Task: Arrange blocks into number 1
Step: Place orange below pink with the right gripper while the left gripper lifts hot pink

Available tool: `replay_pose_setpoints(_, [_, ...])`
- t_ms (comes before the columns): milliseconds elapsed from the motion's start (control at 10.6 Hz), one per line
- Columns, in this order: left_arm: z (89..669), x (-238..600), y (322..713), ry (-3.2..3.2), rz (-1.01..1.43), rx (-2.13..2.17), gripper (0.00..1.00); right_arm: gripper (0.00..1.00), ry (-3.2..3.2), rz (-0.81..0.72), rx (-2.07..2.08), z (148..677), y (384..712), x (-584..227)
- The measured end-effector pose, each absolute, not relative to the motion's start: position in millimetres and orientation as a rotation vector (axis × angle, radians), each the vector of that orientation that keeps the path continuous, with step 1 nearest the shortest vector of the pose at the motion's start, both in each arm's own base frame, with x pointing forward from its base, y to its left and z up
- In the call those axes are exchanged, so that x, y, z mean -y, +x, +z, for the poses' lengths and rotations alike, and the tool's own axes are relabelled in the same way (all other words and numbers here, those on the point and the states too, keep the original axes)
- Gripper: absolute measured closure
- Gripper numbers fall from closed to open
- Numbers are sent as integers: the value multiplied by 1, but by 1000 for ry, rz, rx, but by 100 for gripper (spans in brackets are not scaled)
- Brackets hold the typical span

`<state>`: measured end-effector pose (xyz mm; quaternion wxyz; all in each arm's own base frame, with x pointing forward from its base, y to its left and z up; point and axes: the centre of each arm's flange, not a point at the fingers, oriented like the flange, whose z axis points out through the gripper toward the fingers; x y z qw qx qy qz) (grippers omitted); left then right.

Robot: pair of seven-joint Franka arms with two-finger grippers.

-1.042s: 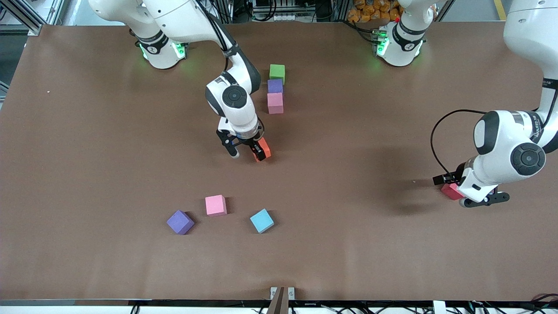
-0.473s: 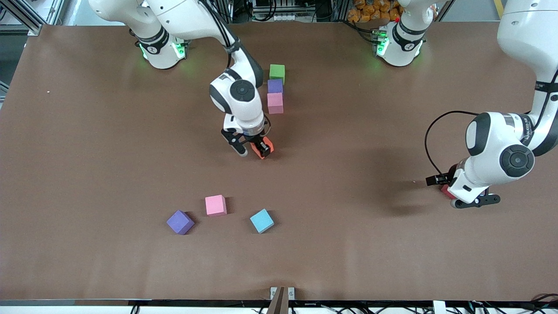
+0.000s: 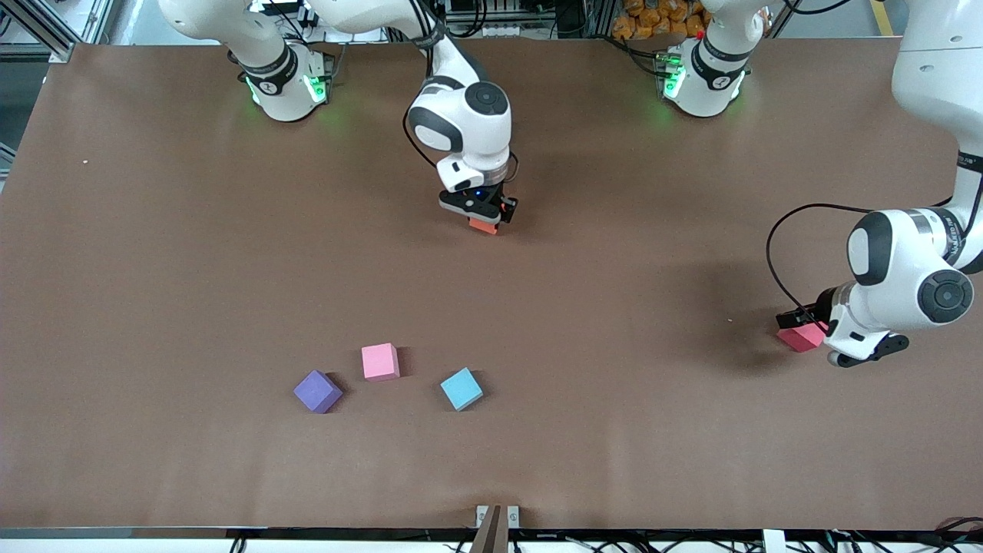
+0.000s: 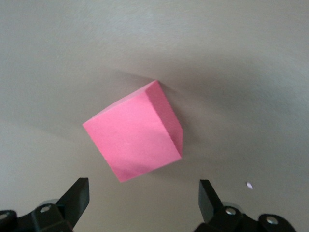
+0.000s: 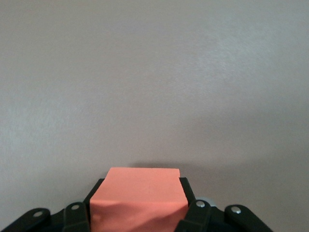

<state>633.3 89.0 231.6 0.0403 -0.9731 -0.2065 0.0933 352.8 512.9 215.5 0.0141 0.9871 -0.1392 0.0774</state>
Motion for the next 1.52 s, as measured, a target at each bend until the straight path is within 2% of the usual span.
replay_pose_setpoints(568, [232, -91, 648, -2918, 174, 922, 0, 36, 3068, 267, 146, 213, 359, -507])
replay_pose_setpoints(1042, [200, -114, 646, -2901, 145, 974, 0, 36, 3078, 230, 63, 202, 335, -521])
replay_pose_setpoints(1136, [194, -117, 646, -2899, 146, 979, 0, 35, 3080, 228, 56, 202, 333, -522])
replay_pose_setpoints(1231, [192, -118, 645, -2898, 149, 981, 0, 25, 3080, 227, 56, 202, 332, -522])
replay_pose_setpoints(1326, [191, -117, 645, -2898, 151, 978, 11, 12, 3080, 227, 56, 202, 333, -522])
replay_pose_setpoints(1420, [191, -117, 645, -2903, 151, 966, 29, 1, 3080, 227, 57, 202, 333, -522])
replay_pose_setpoints(1515, [192, -115, 646, -2910, 151, 946, 38, 0, 3080, 227, 58, 201, 333, -522])
